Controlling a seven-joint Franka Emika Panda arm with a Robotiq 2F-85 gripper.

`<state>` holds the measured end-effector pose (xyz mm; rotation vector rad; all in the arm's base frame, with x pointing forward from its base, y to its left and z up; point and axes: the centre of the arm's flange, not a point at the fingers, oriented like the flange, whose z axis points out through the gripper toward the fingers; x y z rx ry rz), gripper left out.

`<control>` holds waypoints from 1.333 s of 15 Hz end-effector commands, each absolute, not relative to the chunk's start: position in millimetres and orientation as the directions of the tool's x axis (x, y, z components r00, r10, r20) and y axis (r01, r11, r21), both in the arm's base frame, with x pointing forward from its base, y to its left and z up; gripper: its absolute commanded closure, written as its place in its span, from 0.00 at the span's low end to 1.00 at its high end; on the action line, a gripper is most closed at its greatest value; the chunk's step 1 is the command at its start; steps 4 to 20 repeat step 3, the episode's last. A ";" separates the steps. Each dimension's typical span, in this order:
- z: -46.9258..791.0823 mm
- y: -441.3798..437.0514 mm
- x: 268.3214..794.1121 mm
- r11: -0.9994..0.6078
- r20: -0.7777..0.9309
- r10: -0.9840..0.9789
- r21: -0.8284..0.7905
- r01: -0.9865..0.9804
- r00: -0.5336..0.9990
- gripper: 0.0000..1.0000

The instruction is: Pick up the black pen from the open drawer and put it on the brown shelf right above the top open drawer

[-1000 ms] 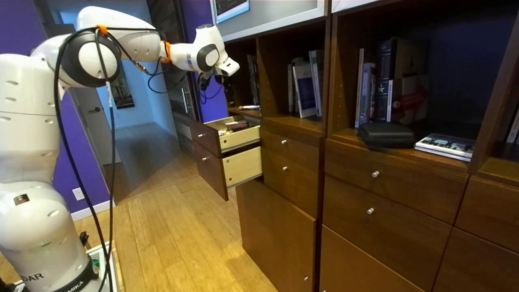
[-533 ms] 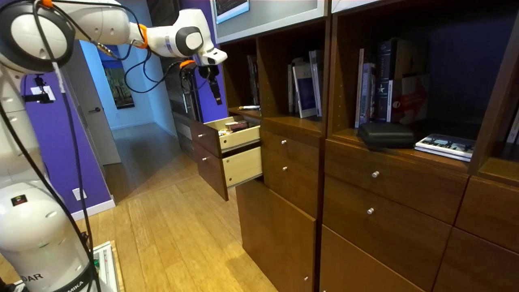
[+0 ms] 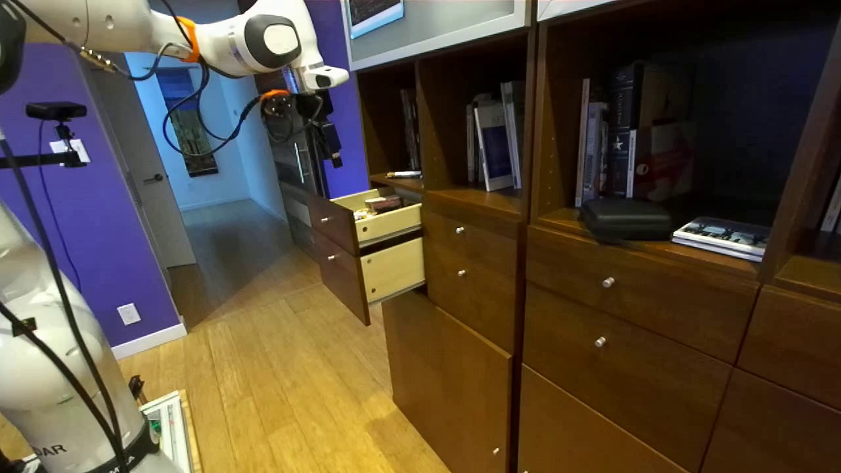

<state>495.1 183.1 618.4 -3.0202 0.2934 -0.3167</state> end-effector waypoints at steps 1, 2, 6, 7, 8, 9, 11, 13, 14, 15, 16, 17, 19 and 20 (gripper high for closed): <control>618.1 179.9 492.6 -0.978 0.197 -0.198 -0.106 -0.179 0.960 0.00; 618.7 179.3 492.6 -0.978 0.198 -0.199 -0.106 -0.181 0.960 0.00; 617.8 180.0 493.2 -0.978 0.197 -0.198 -0.105 -0.180 0.960 0.00; 617.8 180.0 493.2 -0.978 0.197 -0.198 -0.105 -0.180 0.960 0.00; 617.8 180.0 493.2 -0.978 0.197 -0.198 -0.105 -0.180 0.960 0.00; 617.8 180.0 493.2 -0.978 0.197 -0.198 -0.105 -0.180 0.960 0.00; 617.8 180.0 493.2 -0.978 0.197 -0.198 -0.105 -0.180 0.960 0.00; 617.8 180.0 493.2 -0.978 0.197 -0.198 -0.105 -0.180 0.960 0.00; 617.8 180.0 493.2 -0.978 0.197 -0.198 -0.105 -0.180 0.960 0.00; 617.8 180.0 493.2 -0.978 0.197 -0.198 -0.105 -0.180 0.960 0.00; 617.8 180.0 493.2 -0.978 0.197 -0.198 -0.105 -0.180 0.960 0.00; 617.8 180.0 493.2 -0.978 0.197 -0.198 -0.105 -0.180 0.960 0.00; 617.8 180.0 493.2 -0.978 0.197 -0.198 -0.105 -0.180 0.960 0.00; 617.8 180.0 493.2 -0.978 0.197 -0.198 -0.105 -0.180 0.960 0.00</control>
